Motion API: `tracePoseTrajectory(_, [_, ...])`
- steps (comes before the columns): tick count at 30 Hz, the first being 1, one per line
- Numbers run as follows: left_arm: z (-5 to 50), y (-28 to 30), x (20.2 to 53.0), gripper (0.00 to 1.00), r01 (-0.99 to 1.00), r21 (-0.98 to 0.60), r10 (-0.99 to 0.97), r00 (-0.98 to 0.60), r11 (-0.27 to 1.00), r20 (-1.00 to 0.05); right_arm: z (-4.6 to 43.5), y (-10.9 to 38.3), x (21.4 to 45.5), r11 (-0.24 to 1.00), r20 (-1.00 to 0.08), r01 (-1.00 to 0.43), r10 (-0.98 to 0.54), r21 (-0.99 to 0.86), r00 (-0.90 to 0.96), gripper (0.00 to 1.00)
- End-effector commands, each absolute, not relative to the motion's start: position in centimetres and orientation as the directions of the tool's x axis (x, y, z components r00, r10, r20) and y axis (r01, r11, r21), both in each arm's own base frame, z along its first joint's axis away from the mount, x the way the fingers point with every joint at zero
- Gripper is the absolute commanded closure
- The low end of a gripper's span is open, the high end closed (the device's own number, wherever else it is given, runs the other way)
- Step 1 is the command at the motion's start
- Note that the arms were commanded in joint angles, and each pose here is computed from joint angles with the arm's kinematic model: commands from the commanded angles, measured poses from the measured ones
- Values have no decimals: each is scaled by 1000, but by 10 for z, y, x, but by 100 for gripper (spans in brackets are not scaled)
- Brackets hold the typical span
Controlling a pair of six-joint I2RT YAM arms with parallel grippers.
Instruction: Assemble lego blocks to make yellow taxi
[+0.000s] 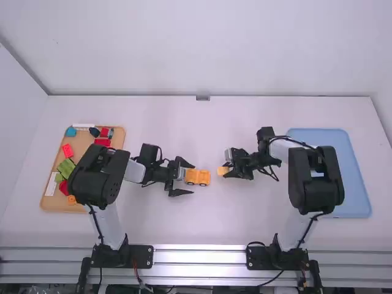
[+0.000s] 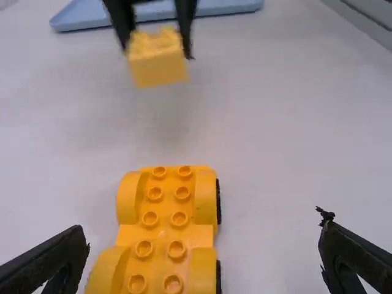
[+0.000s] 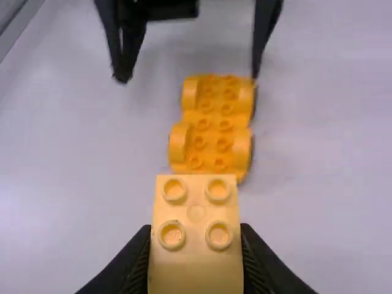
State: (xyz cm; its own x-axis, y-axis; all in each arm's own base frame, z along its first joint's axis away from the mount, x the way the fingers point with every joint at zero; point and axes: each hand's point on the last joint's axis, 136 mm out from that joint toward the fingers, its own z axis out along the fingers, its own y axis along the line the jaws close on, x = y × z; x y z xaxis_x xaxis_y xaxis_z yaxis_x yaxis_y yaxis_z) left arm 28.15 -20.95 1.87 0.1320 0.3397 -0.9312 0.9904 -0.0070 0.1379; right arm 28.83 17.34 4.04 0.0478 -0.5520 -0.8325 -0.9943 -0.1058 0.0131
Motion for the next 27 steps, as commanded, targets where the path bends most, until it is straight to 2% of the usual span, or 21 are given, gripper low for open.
tracePoseTrajectory(1, [18,-219,279,1,989,140,317,146,-42,-937,55,183,295,-87,-827,-996,-560,2,47,75])
tracePoseTrajectory(7, [15,-229,287,1,992,111,321,122,-53,-939,47,204,290,-94,-785,-995,-618,23,40,79])
tracePoseTrajectory(12, [3,-227,294,1,993,119,385,119,-25,-915,37,217,296,-63,-748,-998,-663,2,40,79])
tracePoseTrajectory(27, [-10,-228,285,0,997,69,436,75,-29,-897,31,224,291,-56,-759,-998,-650,11,28,80])
